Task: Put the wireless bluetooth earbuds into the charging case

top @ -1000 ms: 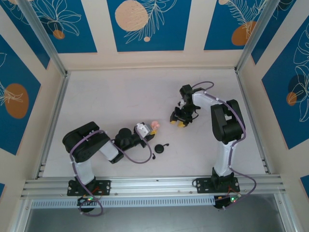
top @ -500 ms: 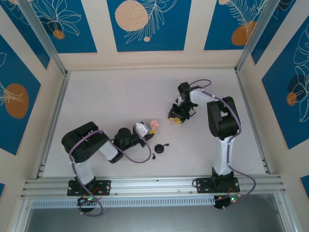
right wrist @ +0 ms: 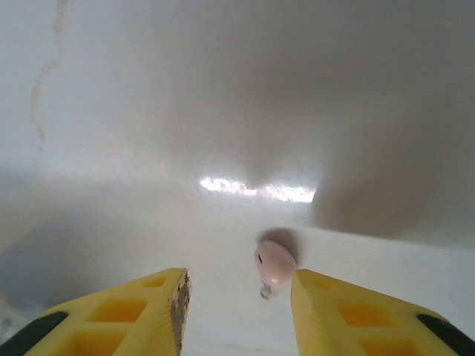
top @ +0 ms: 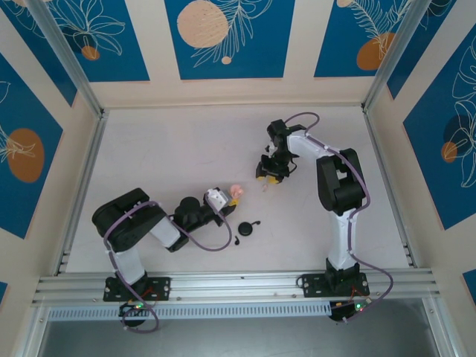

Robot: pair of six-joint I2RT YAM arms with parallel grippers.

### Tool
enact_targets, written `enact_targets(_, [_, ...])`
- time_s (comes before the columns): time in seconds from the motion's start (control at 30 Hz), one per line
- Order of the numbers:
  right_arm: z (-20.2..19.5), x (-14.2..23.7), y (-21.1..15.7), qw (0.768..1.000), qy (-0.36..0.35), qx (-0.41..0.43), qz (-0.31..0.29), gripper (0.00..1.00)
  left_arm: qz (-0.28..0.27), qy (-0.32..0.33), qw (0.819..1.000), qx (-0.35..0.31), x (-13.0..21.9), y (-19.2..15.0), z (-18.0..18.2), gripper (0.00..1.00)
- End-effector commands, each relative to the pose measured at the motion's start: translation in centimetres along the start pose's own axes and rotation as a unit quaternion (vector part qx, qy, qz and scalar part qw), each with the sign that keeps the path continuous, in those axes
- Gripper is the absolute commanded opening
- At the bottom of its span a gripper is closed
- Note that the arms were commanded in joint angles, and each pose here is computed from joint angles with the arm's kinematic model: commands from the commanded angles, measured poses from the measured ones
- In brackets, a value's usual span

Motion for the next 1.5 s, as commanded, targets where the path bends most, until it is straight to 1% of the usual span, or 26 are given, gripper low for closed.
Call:
enact_targets(0.0, [-0.1,1.3,-1.6,0.998,-0.055,-0.007,0.028,0.41,-0.022,0.009,1.0,-0.004,0.5,1.0,0.4,0.11])
enact_targets(0.2, [-0.2,0.0,-1.4,0.997,-0.064,-0.013,0.046,0.4,-0.022,0.009,1.0,-0.007,0.7,1.1,0.4,0.11])
enact_targets(0.33, [0.1,-0.8,-0.8,0.997,-0.056,-0.01,0.047,0.37,-0.02,0.011,1.0,-0.01,0.8,1.1,0.5,0.11])
enact_targets(0.63, [0.0,-2.1,0.1,0.997,-0.057,-0.006,0.053,0.37,-0.016,0.014,1.0,-0.013,1.0,1.1,0.5,0.11])
enact_targets(0.77, [-0.2,-2.7,0.2,0.997,-0.058,-0.005,0.057,0.34,-0.016,0.014,1.0,-0.012,1.0,1.1,0.5,0.11])
enact_targets(1.07, [-0.6,-3.4,0.0,0.995,-0.072,-0.002,0.067,0.3,-0.013,0.016,1.0,-0.01,1.0,0.9,0.6,0.11])
enact_targets(1.3, [-0.3,-3.5,-0.7,0.993,-0.092,0.005,0.076,0.31,-0.009,0.014,1.0,-0.01,1.0,0.7,0.6,0.11])
enact_targets(1.47, [-0.5,-3.5,-0.8,0.992,-0.098,0.011,0.073,0.27,-0.008,0.013,1.0,-0.01,1.1,0.7,0.5,0.11])
Point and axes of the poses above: each hand's point on the last joint's axis, 136 mm out from that joint toward the fingers, its own x axis back along the fingers, its own z axis along the line the jaws close on, y = z × x, the point moved 5 cm from there along x, back along the fingers, and after that the axes turned 12 degrees about x, right-handed, at the moved point
